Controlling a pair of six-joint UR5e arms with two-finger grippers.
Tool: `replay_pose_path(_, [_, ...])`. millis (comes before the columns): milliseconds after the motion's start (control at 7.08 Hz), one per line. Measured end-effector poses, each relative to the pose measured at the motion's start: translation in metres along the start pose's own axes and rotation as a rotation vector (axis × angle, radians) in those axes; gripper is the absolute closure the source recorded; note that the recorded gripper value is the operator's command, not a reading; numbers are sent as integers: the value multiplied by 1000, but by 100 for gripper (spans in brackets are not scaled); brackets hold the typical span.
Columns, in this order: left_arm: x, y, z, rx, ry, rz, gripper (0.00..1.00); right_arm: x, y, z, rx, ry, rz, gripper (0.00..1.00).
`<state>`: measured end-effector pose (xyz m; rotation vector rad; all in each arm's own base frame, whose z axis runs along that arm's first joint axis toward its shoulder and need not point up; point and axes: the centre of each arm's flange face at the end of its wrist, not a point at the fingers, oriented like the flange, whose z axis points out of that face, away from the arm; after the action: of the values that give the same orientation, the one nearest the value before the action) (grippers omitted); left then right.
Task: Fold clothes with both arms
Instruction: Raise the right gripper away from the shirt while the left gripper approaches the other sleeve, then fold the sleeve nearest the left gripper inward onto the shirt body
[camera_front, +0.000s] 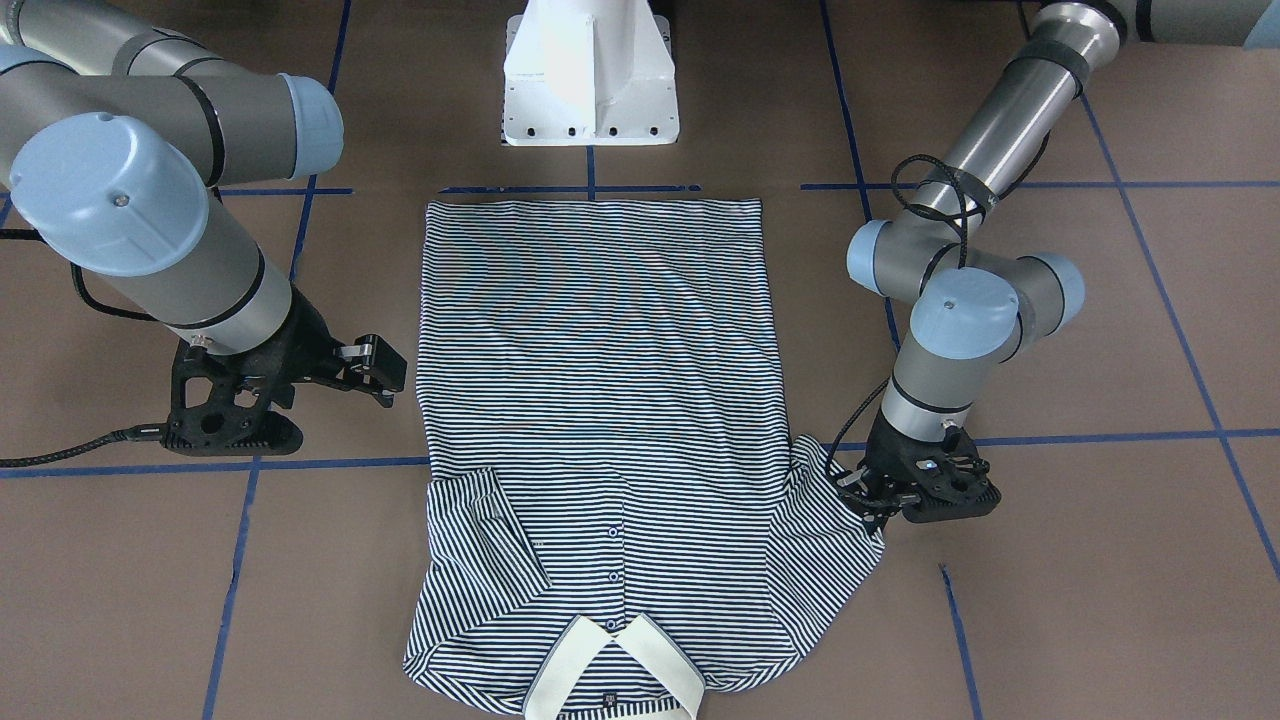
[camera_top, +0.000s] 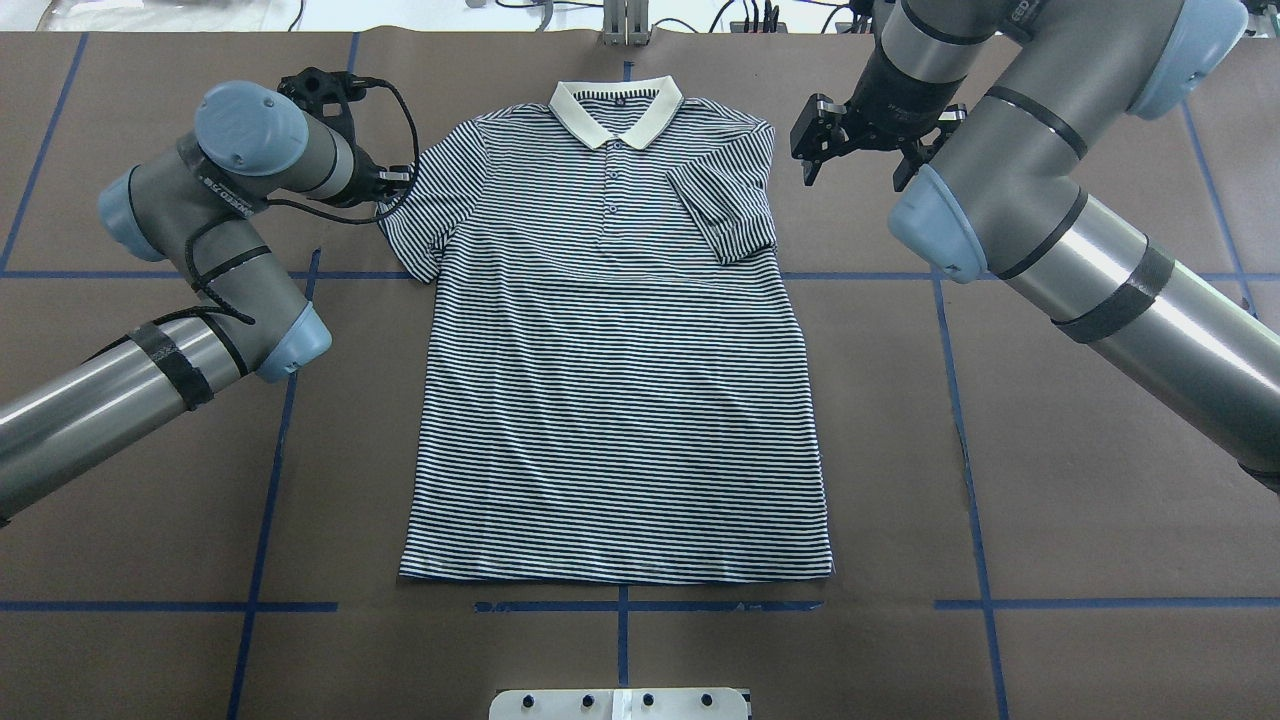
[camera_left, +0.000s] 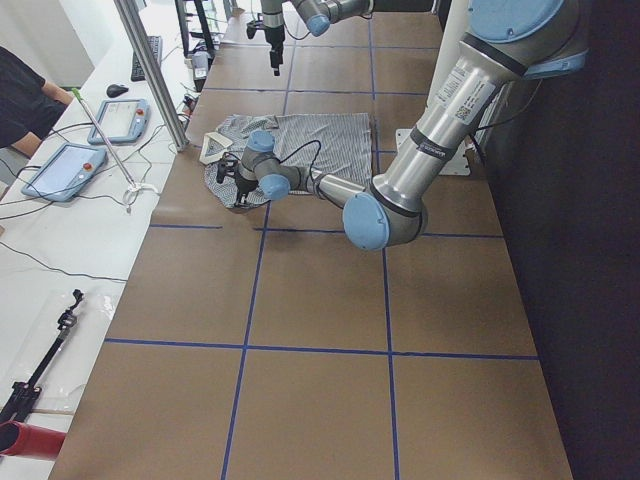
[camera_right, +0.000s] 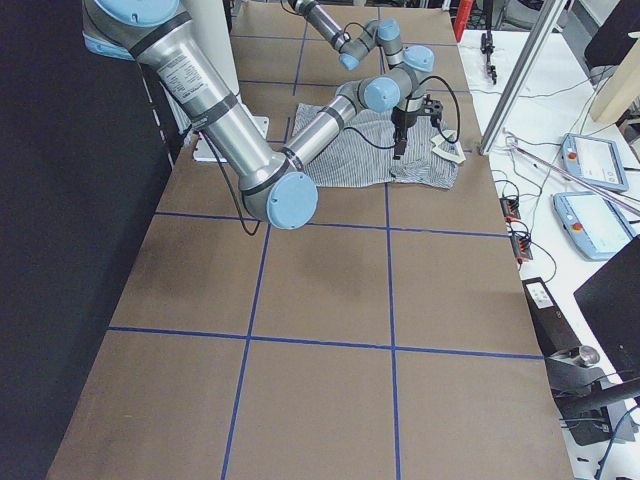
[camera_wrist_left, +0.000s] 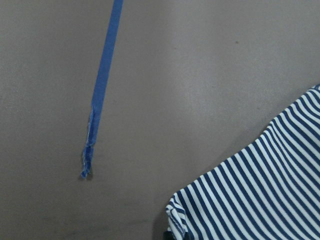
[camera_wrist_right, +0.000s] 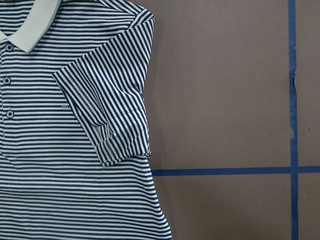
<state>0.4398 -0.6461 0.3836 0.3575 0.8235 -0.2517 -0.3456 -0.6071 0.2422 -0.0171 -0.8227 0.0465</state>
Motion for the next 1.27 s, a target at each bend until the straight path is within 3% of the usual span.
replay_pose_path(283, [60, -12, -28, -26, 3, -81, 100, 8, 0, 5, 8, -8, -7, 0])
replay_pose_path(848, [172, -7, -8, -57, 56, -195, 100, 21, 2, 16, 16, -18, -16, 0])
replay_pose_path(989, [181, -7, -6, -50, 68, -201, 64, 23, 2, 16, 15, -17, -16, 0])
replay_pose_path(1130, [183, -9, -5, -32, 77, -203, 1, 23, 2, 17, 15, -17, -15, 0])
replay_pose_path(1271, [183, -10, -4, -14, 87, -201, 0, 23, 2, 17, 15, -16, -15, 0])
